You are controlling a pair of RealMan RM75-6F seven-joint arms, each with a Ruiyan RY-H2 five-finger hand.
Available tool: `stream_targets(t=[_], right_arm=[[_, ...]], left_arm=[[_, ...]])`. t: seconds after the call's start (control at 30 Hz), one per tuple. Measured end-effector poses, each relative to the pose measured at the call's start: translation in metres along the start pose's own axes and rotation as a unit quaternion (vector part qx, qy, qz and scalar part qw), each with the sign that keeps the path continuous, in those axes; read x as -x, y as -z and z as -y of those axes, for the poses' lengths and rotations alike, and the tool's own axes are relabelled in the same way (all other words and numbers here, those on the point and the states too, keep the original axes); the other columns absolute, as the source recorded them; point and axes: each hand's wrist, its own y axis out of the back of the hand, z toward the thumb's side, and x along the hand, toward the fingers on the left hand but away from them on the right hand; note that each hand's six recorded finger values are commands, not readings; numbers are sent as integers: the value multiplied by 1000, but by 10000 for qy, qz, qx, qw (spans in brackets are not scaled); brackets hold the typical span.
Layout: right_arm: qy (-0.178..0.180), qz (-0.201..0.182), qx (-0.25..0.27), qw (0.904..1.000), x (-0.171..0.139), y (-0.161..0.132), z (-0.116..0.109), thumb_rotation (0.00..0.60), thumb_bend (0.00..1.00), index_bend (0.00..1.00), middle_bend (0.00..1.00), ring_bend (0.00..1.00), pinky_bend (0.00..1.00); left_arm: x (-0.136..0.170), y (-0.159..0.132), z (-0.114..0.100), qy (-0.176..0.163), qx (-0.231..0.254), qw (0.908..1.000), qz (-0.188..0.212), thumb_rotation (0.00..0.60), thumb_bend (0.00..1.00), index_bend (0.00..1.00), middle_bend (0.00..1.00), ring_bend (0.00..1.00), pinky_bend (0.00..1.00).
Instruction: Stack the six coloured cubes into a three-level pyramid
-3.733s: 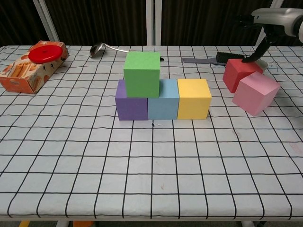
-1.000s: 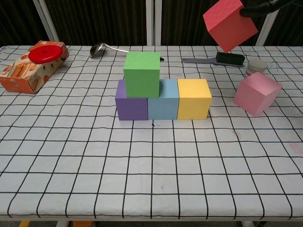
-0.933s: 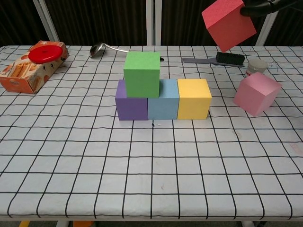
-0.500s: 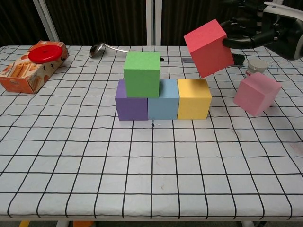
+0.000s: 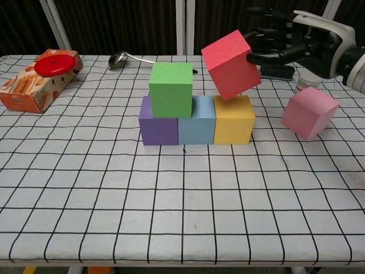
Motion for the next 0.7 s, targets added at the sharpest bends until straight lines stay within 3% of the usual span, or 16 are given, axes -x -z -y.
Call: stream_targets(t=[0.7], right_arm=[[-149,-26,40,9999,11,4,25,600,213,0,480,0,0]], left_arm=[[1,5,0,7,-7,10000,-11,600,128,171,220,88,108]])
